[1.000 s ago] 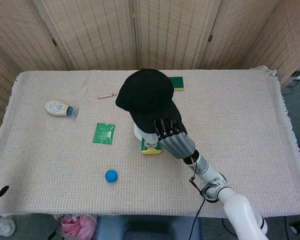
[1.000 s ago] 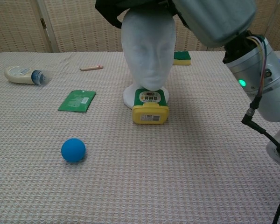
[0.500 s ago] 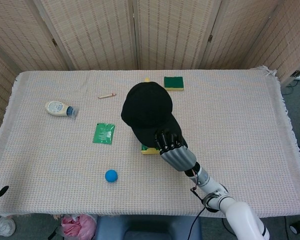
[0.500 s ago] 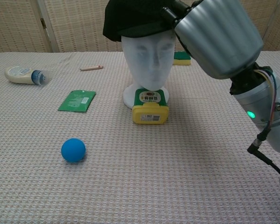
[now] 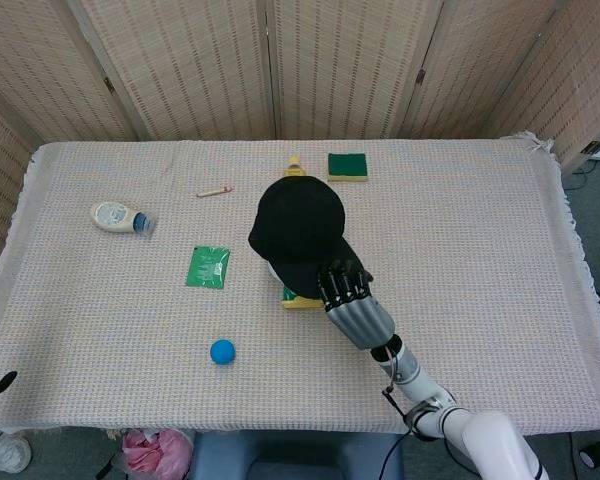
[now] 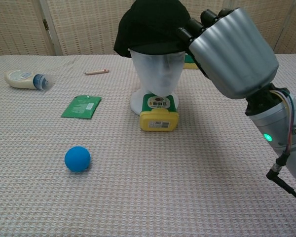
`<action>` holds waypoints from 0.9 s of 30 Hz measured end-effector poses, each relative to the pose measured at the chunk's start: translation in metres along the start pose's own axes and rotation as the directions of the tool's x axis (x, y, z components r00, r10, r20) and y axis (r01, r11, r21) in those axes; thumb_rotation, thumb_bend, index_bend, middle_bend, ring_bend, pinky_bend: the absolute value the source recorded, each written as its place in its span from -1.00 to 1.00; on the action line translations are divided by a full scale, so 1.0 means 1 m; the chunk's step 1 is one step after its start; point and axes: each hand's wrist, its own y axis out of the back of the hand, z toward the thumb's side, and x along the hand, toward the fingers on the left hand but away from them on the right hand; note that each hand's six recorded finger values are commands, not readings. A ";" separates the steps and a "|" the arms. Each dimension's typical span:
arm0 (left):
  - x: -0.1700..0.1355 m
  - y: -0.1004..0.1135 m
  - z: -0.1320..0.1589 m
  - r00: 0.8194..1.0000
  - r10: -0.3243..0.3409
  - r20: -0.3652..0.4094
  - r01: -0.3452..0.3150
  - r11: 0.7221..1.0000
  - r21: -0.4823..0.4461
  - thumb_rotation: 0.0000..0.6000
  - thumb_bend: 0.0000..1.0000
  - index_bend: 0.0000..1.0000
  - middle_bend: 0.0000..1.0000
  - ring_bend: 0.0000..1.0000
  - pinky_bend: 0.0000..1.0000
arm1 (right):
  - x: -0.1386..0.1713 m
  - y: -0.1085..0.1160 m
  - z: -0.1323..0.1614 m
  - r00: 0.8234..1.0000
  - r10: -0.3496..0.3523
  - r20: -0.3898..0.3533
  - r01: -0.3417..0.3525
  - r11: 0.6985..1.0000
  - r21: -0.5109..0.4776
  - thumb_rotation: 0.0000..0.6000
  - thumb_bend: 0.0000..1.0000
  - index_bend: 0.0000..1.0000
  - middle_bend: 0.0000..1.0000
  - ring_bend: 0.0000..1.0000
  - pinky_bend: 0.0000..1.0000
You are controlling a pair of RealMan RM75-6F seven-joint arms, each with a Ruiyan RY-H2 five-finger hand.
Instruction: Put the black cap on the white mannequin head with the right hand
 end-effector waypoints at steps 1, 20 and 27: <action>0.000 0.000 0.000 1.000 0.001 0.000 -0.001 1.000 0.000 1.00 -0.63 -1.00 -1.00 -1.00 -0.66 | 0.002 0.001 0.001 1.000 0.015 0.000 -0.015 1.000 -0.011 1.00 -0.43 -0.99 -0.85 -0.75 -0.32; 0.004 -0.006 0.002 1.000 -0.010 -0.004 0.010 0.999 0.044 1.00 -0.63 -1.00 -1.00 -1.00 -0.66 | 0.053 0.032 -0.098 0.931 0.352 0.100 -0.313 0.907 -0.283 1.00 -0.59 -1.00 -1.00 -1.00 -0.55; 0.010 -0.011 0.016 1.000 -0.007 0.008 0.007 0.998 0.057 1.00 -0.63 -1.00 -1.00 -1.00 -0.66 | 0.108 0.020 -0.166 0.793 0.590 0.154 -0.494 0.770 -0.404 1.00 -0.57 -1.00 -1.00 -1.00 -0.67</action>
